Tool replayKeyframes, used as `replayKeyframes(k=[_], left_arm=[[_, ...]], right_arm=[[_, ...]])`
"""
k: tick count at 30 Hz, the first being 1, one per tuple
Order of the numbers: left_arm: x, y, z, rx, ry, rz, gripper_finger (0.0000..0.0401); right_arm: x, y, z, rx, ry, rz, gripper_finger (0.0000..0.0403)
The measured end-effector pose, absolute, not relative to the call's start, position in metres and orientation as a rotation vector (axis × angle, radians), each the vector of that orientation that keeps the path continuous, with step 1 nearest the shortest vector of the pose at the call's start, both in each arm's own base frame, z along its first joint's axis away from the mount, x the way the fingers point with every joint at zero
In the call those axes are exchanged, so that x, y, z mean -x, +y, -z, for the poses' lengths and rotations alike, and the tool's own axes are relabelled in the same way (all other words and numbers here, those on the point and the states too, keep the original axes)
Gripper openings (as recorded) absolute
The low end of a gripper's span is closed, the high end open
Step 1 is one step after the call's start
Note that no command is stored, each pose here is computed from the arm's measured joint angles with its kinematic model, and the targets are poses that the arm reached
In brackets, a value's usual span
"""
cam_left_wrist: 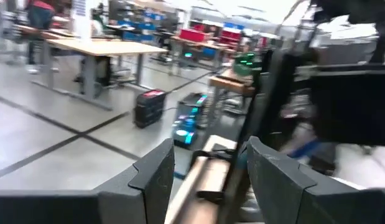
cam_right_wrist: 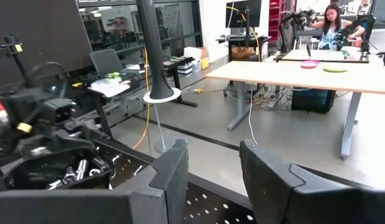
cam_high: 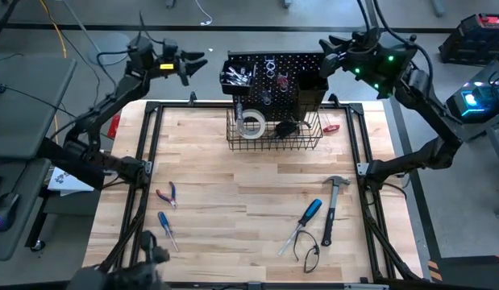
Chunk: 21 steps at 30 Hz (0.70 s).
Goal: Hang tools onto peg board
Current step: Put the blue plier in the right black bin on the pegboard
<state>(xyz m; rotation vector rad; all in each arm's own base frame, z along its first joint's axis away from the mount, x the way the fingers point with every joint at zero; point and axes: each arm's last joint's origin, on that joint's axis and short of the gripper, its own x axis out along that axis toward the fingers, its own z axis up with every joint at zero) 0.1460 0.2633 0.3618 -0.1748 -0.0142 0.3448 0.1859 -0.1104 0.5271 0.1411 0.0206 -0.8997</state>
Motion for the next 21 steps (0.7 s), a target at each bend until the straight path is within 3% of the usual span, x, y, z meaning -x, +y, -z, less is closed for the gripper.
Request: replayKeyframes(k=[11, 21], left_arm=[[-0.12, 0.21, -0.406, 0.106, -0.081, -0.304, 0.0182], [-0.112, 0.189, -0.404, 0.285, -0.019, -0.284, 0.0182]], right_arm=[[-0.186, -0.11, -0.527, -0.098, 0.042, 0.895, 0.0137], [-0.186, -0.11, -0.527, -0.085, 0.048, 0.89, 0.0137]])
